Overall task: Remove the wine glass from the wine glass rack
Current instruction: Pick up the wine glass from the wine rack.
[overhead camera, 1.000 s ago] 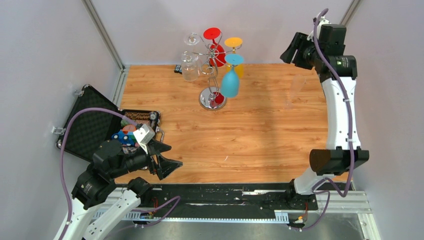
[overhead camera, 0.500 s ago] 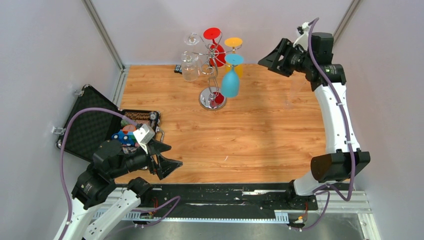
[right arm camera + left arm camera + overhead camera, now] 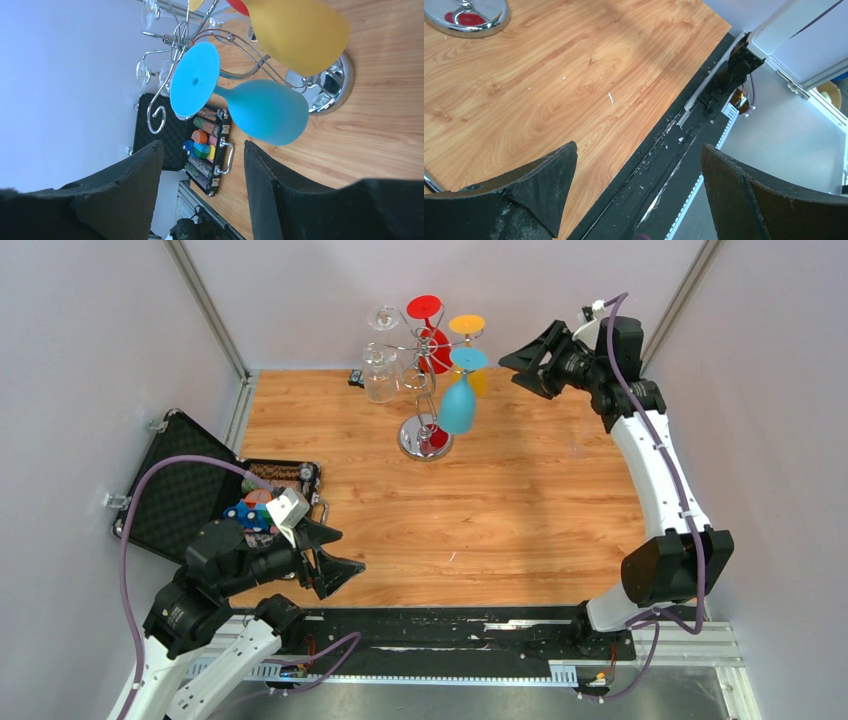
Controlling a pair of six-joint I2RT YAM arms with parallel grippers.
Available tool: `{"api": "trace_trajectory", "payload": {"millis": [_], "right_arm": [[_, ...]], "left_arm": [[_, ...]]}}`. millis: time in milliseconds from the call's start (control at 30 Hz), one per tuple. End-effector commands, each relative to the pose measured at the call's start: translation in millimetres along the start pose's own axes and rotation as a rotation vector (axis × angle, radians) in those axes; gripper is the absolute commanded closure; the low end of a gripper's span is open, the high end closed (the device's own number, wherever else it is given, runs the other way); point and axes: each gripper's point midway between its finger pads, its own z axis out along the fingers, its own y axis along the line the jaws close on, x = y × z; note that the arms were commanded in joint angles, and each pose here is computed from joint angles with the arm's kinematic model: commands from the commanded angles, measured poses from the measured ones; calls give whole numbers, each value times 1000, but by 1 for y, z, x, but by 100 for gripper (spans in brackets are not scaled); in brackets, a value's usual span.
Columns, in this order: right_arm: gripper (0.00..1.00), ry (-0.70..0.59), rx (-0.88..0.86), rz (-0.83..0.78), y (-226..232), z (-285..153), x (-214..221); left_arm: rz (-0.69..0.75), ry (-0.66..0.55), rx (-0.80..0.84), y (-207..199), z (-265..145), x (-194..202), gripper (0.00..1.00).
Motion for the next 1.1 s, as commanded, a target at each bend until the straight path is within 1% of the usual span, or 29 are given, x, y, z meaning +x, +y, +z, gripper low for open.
{"api": "trace_trajectory", "payload": {"millis": [0, 133, 400, 600, 1067], "right_arm": [[42, -30, -97, 46, 27, 4, -6], [43, -19, -105, 96, 25, 15, -3], [45, 10, -123, 155, 26, 41, 3], [47, 8, -119, 184, 23, 52, 3], [64, 1, -126, 226, 21, 65, -5]], "left_arm": [[-4, -12, -5, 2, 3, -4, 0], [-5, -13, -6, 2, 3, -3, 0], [-1, -20, -8, 1, 1, -5, 0], [-1, -24, -9, 1, 1, -5, 0], [2, -25, -7, 1, 0, -5, 0]]}}
